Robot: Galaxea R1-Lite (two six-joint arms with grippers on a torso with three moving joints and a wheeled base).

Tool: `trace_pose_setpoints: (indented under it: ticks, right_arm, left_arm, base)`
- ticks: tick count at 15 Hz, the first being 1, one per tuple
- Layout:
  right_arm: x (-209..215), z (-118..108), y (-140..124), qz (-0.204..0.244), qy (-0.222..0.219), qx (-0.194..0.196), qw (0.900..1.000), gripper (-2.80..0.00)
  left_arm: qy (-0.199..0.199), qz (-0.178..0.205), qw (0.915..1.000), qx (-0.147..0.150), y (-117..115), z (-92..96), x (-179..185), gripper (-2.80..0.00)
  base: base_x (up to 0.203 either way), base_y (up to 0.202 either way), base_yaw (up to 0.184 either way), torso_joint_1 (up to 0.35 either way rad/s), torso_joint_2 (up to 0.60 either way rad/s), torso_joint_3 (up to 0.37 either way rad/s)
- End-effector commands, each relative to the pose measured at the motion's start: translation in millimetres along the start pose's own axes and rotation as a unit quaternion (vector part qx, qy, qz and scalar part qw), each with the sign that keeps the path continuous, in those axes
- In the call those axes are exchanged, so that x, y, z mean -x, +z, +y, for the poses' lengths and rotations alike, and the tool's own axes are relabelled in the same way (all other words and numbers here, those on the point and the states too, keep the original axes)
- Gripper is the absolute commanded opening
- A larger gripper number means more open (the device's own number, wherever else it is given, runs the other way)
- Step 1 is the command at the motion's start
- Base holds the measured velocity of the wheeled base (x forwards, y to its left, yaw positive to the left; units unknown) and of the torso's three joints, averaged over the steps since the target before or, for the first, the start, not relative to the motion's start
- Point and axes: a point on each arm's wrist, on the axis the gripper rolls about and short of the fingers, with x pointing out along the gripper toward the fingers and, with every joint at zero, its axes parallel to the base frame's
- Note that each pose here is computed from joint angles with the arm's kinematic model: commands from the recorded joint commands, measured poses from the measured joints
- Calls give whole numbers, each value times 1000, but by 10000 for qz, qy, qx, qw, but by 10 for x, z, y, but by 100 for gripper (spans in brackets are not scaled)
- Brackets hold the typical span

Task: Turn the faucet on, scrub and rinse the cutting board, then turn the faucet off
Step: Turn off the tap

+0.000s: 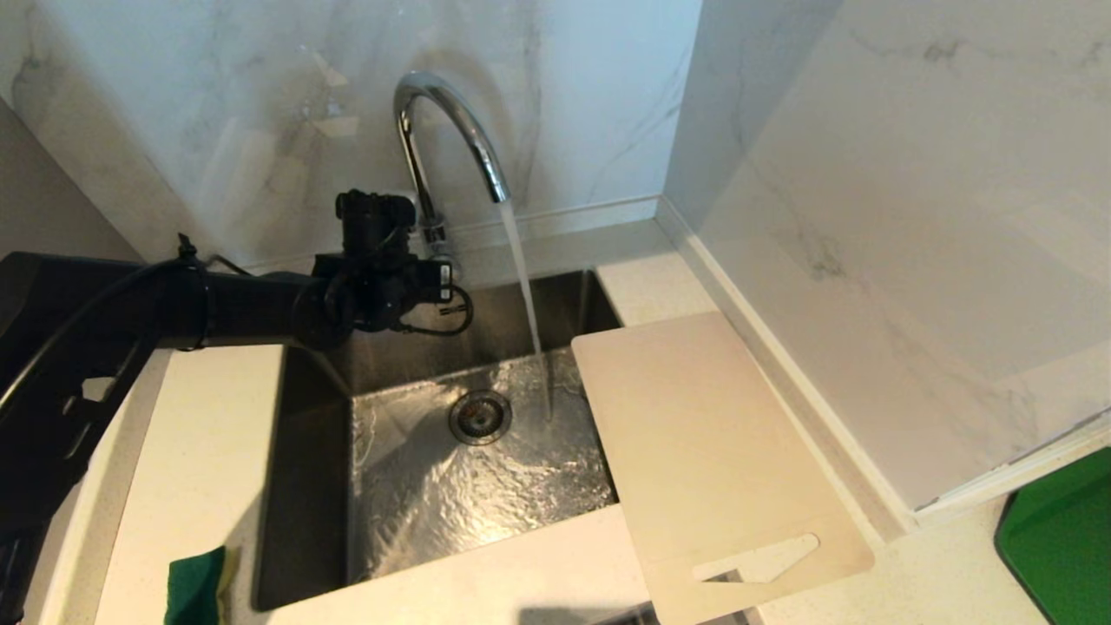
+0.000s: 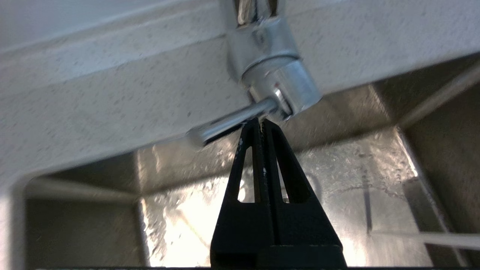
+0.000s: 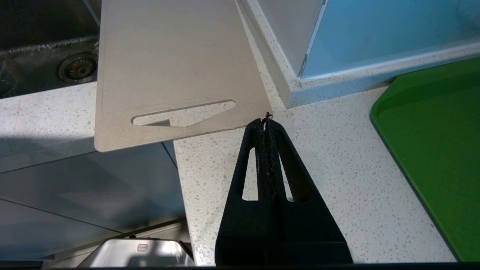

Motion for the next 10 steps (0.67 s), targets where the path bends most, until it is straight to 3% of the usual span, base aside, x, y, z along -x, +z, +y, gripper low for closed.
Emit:
trace_pose_setpoints:
  ticks: [1, 8, 10]
  right_arm:
    - [0, 0, 0, -1, 4, 3, 10000, -280]
    - [1, 0, 0, -7, 4, 3, 10000, -280]
    - [0, 0, 0, -1, 4, 3, 10000, -280]
  left_arm:
    - [30, -56, 10000, 20, -54, -33, -91, -280]
    - [193, -213, 9996, 8, 23, 91, -158, -280]
    - [359, -465, 9983, -48, 64, 149, -193, -280]
  base:
    - [0, 0, 0, 0, 0, 0]
    - [0, 0, 0, 0, 0, 0]
    - [0, 0, 0, 0, 0, 0]
